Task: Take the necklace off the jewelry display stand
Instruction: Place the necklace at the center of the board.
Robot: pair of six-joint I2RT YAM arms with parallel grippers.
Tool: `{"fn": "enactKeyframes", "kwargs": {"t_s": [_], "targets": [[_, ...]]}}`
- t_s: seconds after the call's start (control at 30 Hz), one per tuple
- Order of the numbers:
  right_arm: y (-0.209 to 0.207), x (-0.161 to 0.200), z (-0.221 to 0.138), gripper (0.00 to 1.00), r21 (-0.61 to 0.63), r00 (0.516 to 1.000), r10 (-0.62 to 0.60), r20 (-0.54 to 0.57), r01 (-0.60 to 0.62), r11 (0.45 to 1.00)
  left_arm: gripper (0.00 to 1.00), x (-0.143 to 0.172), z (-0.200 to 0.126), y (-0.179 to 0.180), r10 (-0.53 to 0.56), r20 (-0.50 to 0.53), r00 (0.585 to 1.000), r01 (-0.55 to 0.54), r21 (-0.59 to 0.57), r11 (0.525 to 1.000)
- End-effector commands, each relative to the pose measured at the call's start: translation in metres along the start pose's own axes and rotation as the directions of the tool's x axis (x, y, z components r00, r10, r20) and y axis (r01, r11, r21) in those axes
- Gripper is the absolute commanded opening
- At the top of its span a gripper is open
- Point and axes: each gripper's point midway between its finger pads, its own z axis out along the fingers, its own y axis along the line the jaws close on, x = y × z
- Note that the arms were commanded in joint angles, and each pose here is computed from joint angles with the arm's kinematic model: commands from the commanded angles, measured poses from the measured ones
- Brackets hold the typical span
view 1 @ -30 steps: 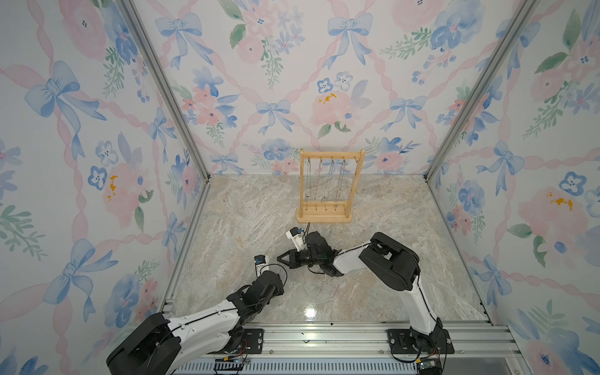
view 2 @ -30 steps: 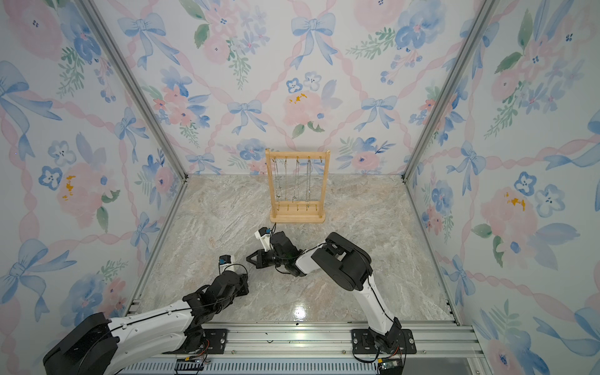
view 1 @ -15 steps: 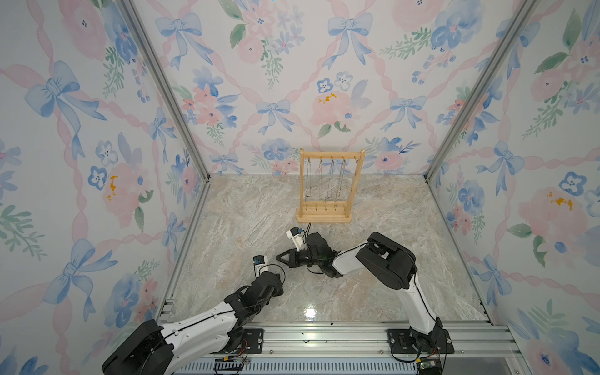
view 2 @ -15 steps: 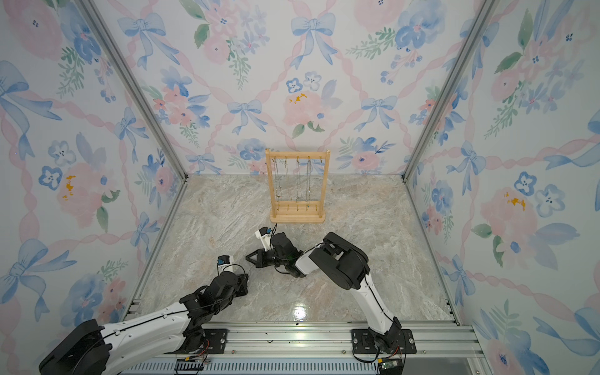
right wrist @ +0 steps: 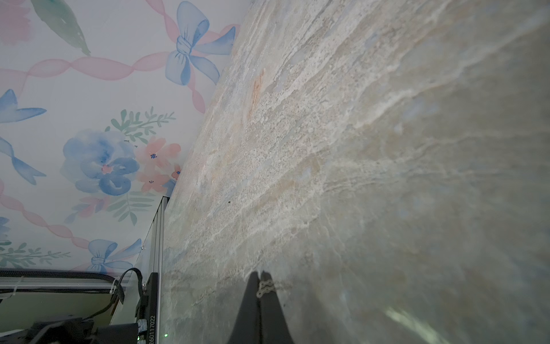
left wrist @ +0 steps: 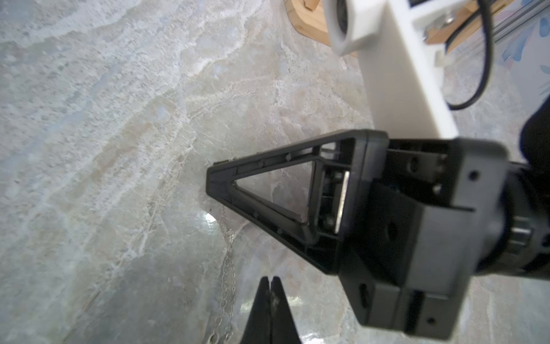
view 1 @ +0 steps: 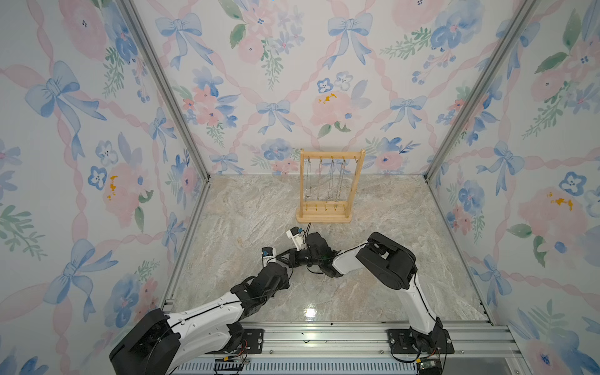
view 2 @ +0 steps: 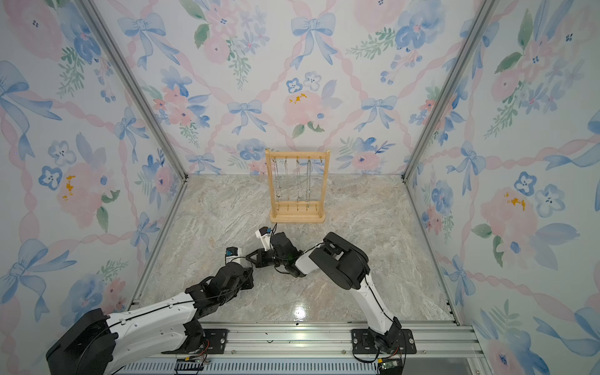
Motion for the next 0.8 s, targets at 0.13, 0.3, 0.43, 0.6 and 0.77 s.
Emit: {"fn": "enactKeyframes", "kwargs": {"t_s": [0.13,0.3,0.43,0.6,0.77], "targets": [[-0.027,0.012,0.000,0.02,0.084,0.999,0.023,-0.036,-0.019,0.996,0.00,0.014,0.003,0.011,0.038,-0.039,0.999,-0.039,-0.031,0.999],[-0.028,0.012,0.001,0.02,0.090,0.999,0.017,-0.039,-0.014,0.996,0.00,0.018,0.001,0.019,0.030,-0.031,0.999,-0.032,-0.049,0.998],[-0.028,0.012,0.001,0.02,0.092,0.999,0.016,-0.041,-0.012,0.996,0.00,0.018,0.004,0.022,0.040,-0.036,0.999,-0.043,-0.072,0.997],[-0.029,0.013,0.001,0.03,0.098,0.999,0.016,-0.046,-0.011,0.995,0.00,0.025,0.007,0.026,0.051,-0.066,0.997,-0.057,-0.092,0.994],[-0.029,0.012,0.000,0.02,0.104,0.999,0.009,-0.046,-0.004,0.995,0.00,0.030,0.007,0.030,0.068,-0.083,0.994,-0.076,-0.100,0.992]]}}
